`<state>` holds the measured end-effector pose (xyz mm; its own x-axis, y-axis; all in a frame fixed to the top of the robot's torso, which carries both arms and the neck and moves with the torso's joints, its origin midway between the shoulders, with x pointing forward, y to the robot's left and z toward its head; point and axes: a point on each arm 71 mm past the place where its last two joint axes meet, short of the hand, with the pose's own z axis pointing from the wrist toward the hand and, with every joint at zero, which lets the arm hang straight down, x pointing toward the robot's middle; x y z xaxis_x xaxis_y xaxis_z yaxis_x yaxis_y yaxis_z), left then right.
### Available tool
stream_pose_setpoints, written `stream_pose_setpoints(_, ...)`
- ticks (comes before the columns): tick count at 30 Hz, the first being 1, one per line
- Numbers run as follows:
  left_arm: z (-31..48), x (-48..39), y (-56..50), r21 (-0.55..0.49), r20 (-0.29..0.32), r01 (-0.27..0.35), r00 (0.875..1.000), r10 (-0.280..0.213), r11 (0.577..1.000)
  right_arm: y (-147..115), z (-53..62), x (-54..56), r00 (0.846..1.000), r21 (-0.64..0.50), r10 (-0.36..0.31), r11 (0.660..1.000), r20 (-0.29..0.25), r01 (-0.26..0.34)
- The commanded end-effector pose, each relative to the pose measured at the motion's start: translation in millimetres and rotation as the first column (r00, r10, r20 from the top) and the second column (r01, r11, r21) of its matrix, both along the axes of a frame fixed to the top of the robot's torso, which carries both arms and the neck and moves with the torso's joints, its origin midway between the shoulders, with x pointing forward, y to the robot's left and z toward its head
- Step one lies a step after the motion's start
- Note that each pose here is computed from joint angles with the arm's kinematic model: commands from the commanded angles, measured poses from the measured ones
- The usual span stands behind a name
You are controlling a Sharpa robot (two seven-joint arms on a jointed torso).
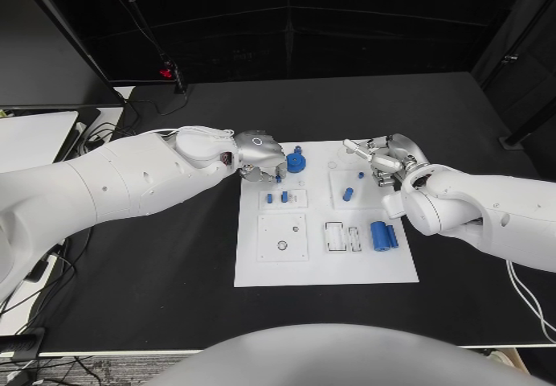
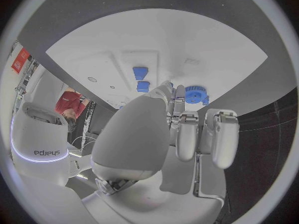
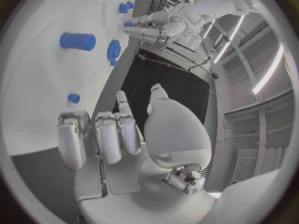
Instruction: Assemble the parts on the task board
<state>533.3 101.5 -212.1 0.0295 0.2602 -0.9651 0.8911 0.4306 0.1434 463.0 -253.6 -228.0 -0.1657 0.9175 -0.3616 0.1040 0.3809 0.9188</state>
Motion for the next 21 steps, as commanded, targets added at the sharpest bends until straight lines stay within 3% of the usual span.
stream_pose_setpoints(1,-3.2,-0.9,0.0,0.021,-0.02,0.007,1.0,-0.006,1.0,1.1,0.9,0.0,1.0,0.003,0.008,1.0,0.001,-0.008)
stream_pose_setpoints(21,-5.4,-1.7,-6.8,0.03,-0.034,0.021,0.999,-0.02,0.999,2.4,0.4,0.2,1.0,0.002,0.013,1.0,-0.004,-0.013)
